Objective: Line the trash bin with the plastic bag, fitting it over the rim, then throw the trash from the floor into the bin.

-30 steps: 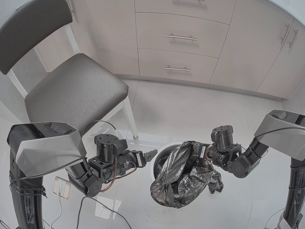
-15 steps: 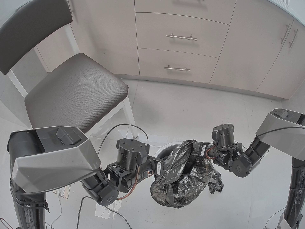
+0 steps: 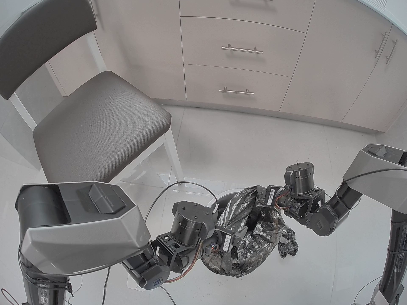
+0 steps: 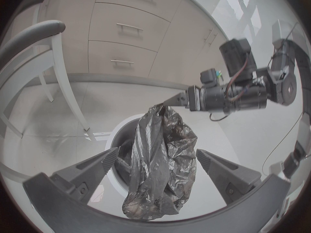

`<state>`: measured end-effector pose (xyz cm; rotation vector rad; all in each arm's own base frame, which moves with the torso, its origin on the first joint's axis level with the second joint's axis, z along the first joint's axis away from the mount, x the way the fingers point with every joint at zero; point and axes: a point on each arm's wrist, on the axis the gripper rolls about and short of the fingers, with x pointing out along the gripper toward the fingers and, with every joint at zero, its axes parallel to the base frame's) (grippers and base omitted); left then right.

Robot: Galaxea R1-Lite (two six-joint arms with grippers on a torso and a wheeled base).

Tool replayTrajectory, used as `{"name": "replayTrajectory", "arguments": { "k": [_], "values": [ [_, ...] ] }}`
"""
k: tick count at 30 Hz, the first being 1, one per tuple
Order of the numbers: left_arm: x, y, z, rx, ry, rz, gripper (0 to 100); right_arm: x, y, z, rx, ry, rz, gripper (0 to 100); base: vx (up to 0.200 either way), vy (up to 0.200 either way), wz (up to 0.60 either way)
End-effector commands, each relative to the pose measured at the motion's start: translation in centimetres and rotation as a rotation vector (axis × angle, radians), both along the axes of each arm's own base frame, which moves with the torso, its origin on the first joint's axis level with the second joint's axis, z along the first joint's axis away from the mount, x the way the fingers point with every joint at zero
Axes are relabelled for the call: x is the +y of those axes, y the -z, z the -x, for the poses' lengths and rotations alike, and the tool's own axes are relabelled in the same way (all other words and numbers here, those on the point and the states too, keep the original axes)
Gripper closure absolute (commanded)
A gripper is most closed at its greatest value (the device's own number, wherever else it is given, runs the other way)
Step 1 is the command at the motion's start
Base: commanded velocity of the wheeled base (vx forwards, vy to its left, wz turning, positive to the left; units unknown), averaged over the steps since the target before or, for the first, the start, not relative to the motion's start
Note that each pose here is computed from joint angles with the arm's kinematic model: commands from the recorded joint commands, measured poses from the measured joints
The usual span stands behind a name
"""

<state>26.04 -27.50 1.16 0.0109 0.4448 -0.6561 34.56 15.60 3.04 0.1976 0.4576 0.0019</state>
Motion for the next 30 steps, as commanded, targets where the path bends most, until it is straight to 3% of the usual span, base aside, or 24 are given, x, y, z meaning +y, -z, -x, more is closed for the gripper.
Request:
{"name": "replayTrajectory", "arguments": {
  "k": [1,9,16,18,30],
  "values": [
    [-0.1,2.3,-0.1,0.025,0.01,-0.062,0,0.0,0.0,0.1,0.0,-0.001,0.0,0,0.0,0.0,0.0],
    [0.0,4.4,-0.3,-0.001,0.04,-0.16,0,0.1,0.0,0.2,0.002,-0.004,0.001,0,0.0,0.0,0.0],
    [0.1,4.8,-1.0,-0.011,0.017,-0.172,0,0.1,0.2,0.1,0.004,-0.004,0.002,0,0.0,0.0,0.0],
    [-0.1,4.8,-1.7,-0.044,-0.053,-0.185,0,0.1,0.2,0.1,0.004,-0.004,0.002,0,0.0,0.0,0.0],
    [0.1,4.0,-4.9,-0.184,-0.267,-0.276,0,0.1,0.2,0.1,0.006,-0.004,0.003,0,0.0,0.0,0.0]
  ]
}}
